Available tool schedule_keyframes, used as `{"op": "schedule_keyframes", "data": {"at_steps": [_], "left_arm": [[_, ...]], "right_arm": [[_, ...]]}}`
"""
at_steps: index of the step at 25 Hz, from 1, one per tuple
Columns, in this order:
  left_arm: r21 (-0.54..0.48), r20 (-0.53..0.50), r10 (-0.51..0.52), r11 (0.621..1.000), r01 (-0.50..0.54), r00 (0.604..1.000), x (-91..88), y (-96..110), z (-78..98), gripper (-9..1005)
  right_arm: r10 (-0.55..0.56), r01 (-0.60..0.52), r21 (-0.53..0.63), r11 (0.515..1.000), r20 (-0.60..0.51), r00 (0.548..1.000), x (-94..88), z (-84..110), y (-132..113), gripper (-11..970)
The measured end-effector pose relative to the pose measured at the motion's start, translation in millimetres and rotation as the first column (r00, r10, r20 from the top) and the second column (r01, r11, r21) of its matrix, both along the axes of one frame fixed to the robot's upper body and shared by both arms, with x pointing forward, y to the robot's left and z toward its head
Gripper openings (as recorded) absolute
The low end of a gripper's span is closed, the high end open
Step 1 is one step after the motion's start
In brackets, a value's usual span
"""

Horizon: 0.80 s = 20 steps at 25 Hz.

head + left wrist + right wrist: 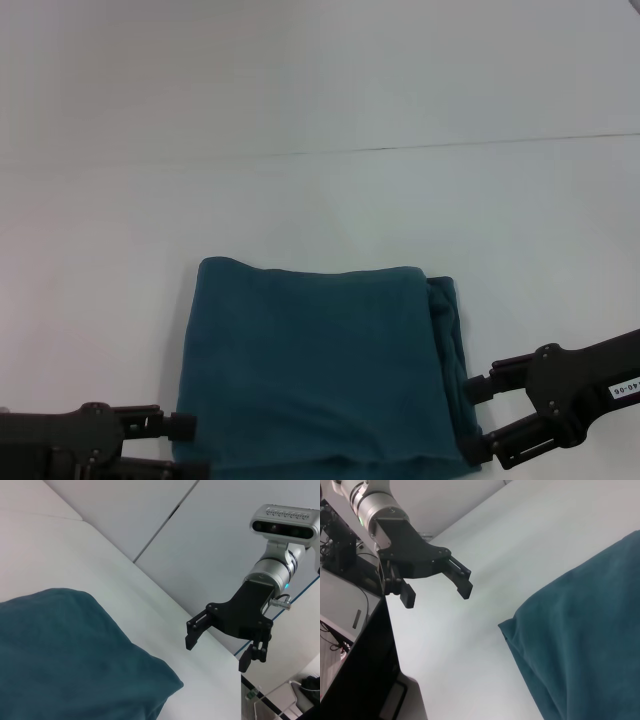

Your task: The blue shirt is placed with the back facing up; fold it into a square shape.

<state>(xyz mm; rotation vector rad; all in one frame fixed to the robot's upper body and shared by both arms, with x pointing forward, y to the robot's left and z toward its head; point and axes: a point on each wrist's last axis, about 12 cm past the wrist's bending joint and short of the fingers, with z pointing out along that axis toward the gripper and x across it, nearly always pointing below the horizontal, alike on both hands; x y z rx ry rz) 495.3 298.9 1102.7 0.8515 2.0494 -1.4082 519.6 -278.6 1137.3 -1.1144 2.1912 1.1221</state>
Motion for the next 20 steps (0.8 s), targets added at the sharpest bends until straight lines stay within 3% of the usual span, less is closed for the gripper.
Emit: {"op": "schedule_keyframes", "data": {"at_steps": [20], "left_arm": [[0.008,0.002,0.001,1.0,-0.001,1.0,0.8,-0.2,-0.6,876]], "right_arm": [[-0.004,0.004,-0.001,1.0,0.004,1.0,3.0,0.7,1.6,931]]}}
